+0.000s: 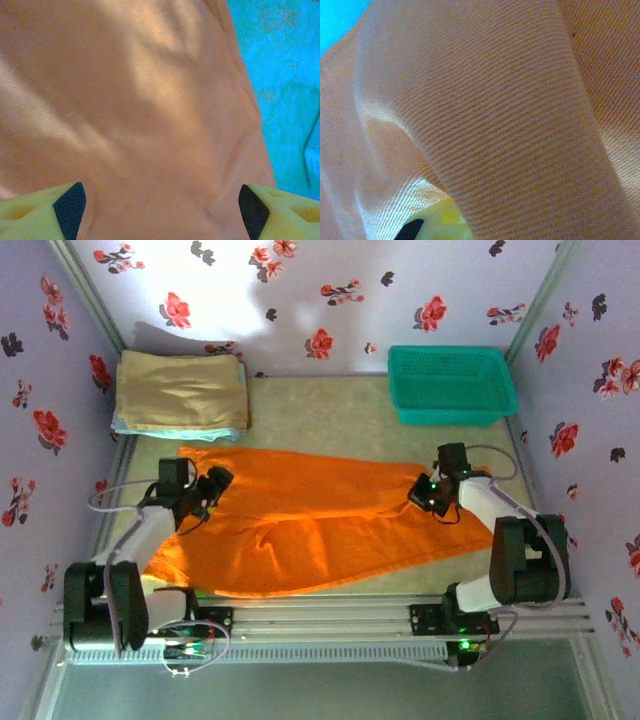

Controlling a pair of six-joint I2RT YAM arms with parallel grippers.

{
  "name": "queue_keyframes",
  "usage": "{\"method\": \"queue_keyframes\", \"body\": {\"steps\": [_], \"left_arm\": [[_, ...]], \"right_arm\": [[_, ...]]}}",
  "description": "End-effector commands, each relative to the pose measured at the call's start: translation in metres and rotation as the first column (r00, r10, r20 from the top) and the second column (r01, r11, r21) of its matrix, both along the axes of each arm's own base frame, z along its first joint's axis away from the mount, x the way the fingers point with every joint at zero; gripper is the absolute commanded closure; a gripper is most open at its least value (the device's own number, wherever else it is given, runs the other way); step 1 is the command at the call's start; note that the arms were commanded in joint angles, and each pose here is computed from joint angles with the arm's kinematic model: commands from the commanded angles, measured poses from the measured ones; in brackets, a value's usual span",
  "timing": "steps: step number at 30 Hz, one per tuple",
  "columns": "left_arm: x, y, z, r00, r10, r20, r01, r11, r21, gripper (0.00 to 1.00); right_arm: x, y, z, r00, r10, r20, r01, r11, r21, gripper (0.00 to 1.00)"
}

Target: Fold and stack the trousers

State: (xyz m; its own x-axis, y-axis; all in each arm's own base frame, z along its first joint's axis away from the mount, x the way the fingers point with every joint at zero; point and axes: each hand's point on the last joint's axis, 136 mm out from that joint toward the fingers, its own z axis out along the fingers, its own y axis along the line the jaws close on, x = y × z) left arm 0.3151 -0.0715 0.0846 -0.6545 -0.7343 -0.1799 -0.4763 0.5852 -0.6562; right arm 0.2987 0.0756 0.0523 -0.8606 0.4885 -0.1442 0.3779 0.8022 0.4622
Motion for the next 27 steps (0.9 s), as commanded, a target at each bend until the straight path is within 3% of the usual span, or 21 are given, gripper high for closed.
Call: {"method": "queue_keyframes", "body": {"steps": [1, 6, 11, 16, 19, 23, 25, 27], "left_arm": [[0.022, -0.005, 0.001, 0.998, -0.058, 0.035, 0.055, 0.996, 0.069, 0.17], [0.03, -0.003, -0.029, 0.998, -0.055, -0.016, 0.057, 0.995, 0.084, 0.19], [0.026, -0.002, -0.047, 0.998, -0.047, -0.044, 0.05, 0.995, 0.081, 0.2], [0.023, 0.0, -0.051, 0.998, -0.046, -0.049, 0.05, 0.995, 0.084, 0.2], [0.019, -0.002, -0.055, 0.997, -0.054, -0.06, 0.058, 0.996, 0.075, 0.19], [0.012, -0.002, -0.061, 0.995, -0.059, -0.077, 0.064, 0.996, 0.069, 0.19], [0.009, -0.003, -0.061, 0.995, -0.064, -0.078, 0.069, 0.995, 0.066, 0.19], [0.007, -0.003, -0.062, 0.995, -0.066, -0.079, 0.071, 0.995, 0.066, 0.18]], "right_arm": [[0.014, -0.01, 0.028, 0.996, 0.024, 0.085, -0.017, 0.996, -0.083, 1.0], [0.032, -0.004, 0.076, 0.981, 0.108, 0.162, -0.078, 0.98, -0.182, 1.0], [0.052, 0.024, 0.137, 0.929, 0.28, 0.241, -0.187, 0.918, -0.349, 1.0], [0.072, 0.075, 0.149, 0.885, 0.403, 0.232, -0.3, 0.876, -0.378, 0.96], [0.09, 0.107, 0.125, 0.875, 0.449, 0.182, -0.368, 0.86, -0.354, 0.87], [0.111, 0.151, 0.093, 0.854, 0.511, 0.102, -0.458, 0.829, -0.321, 0.62], [0.118, 0.159, 0.096, 0.845, 0.525, 0.1, -0.466, 0.816, -0.342, 0.58], [0.12, 0.158, 0.107, 0.845, 0.518, 0.131, -0.443, 0.817, -0.37, 0.45]]}}
